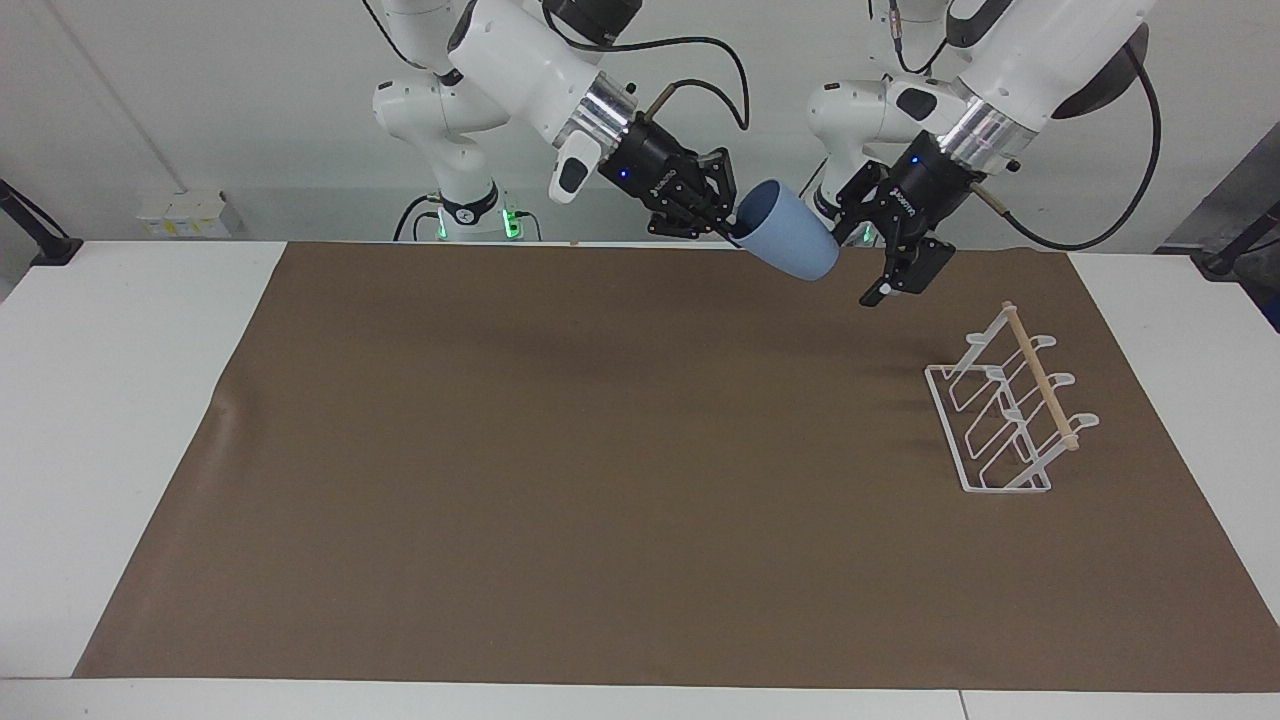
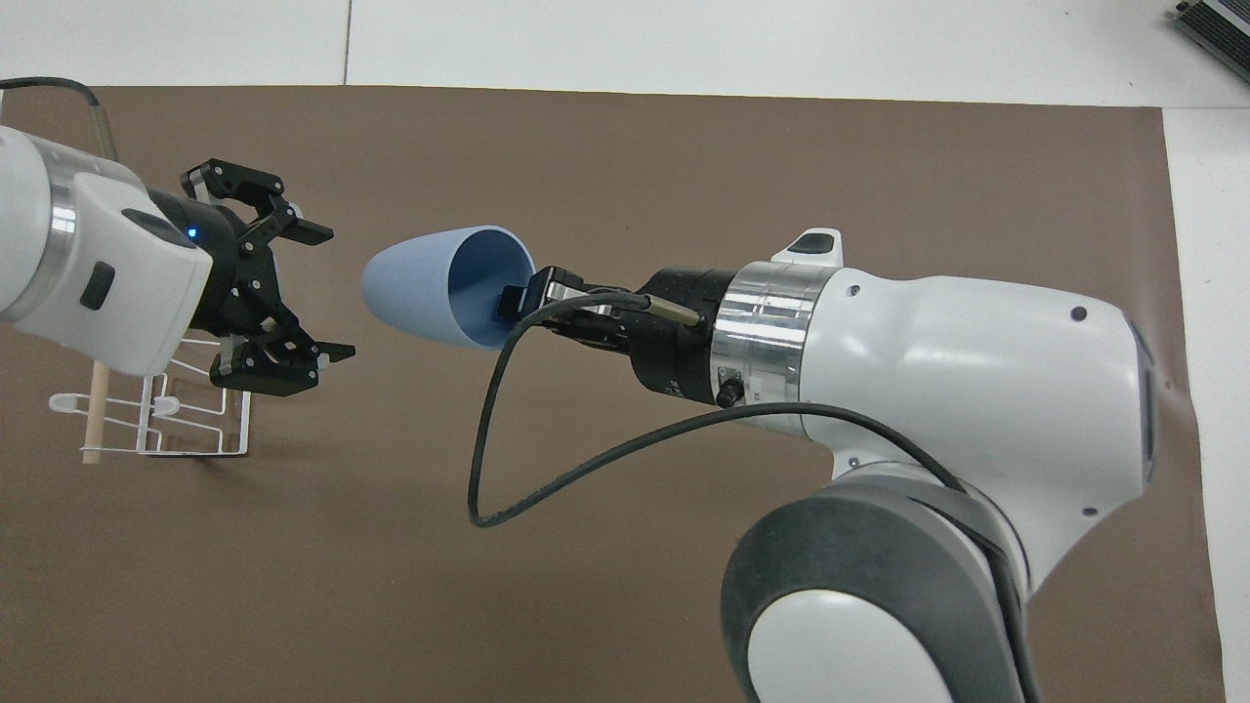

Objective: Hang cup on cup holder
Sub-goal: 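Hold the cup out while the left gripper reaches its bottom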

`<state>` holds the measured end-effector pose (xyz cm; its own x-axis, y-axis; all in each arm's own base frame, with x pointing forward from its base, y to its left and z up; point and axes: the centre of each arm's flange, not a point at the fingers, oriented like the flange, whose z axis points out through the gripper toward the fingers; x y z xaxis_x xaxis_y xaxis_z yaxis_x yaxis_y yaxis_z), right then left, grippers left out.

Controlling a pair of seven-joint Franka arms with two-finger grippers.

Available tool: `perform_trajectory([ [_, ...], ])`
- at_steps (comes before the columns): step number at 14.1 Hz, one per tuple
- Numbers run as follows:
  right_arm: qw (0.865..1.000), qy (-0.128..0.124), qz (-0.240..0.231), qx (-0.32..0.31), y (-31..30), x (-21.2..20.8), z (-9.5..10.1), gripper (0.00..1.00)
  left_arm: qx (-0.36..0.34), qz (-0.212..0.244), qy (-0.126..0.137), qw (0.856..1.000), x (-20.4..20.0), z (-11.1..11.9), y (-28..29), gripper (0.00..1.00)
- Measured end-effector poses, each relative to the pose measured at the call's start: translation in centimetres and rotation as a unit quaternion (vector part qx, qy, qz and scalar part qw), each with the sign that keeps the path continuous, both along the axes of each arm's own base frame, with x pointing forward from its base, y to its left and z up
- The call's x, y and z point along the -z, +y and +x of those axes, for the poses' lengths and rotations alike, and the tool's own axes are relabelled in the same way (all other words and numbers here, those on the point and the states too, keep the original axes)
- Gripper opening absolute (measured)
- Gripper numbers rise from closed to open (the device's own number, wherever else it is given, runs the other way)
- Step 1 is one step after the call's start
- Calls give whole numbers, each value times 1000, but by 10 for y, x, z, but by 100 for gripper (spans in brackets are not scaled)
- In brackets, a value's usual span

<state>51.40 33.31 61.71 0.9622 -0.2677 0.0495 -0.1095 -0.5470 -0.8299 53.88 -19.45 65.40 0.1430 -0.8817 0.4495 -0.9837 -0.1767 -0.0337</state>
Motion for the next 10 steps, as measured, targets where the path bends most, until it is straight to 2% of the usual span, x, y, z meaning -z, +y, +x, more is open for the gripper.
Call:
perform_trajectory([
  [6, 1000, -3, 1, 5, -2, -1, 2, 5, 25, -13, -23, 999, -24, -14, -27, 100],
  [10, 1000, -3, 1, 5, -2, -1, 2, 5, 26, -14, -25, 999, -27, -14, -28, 100],
])
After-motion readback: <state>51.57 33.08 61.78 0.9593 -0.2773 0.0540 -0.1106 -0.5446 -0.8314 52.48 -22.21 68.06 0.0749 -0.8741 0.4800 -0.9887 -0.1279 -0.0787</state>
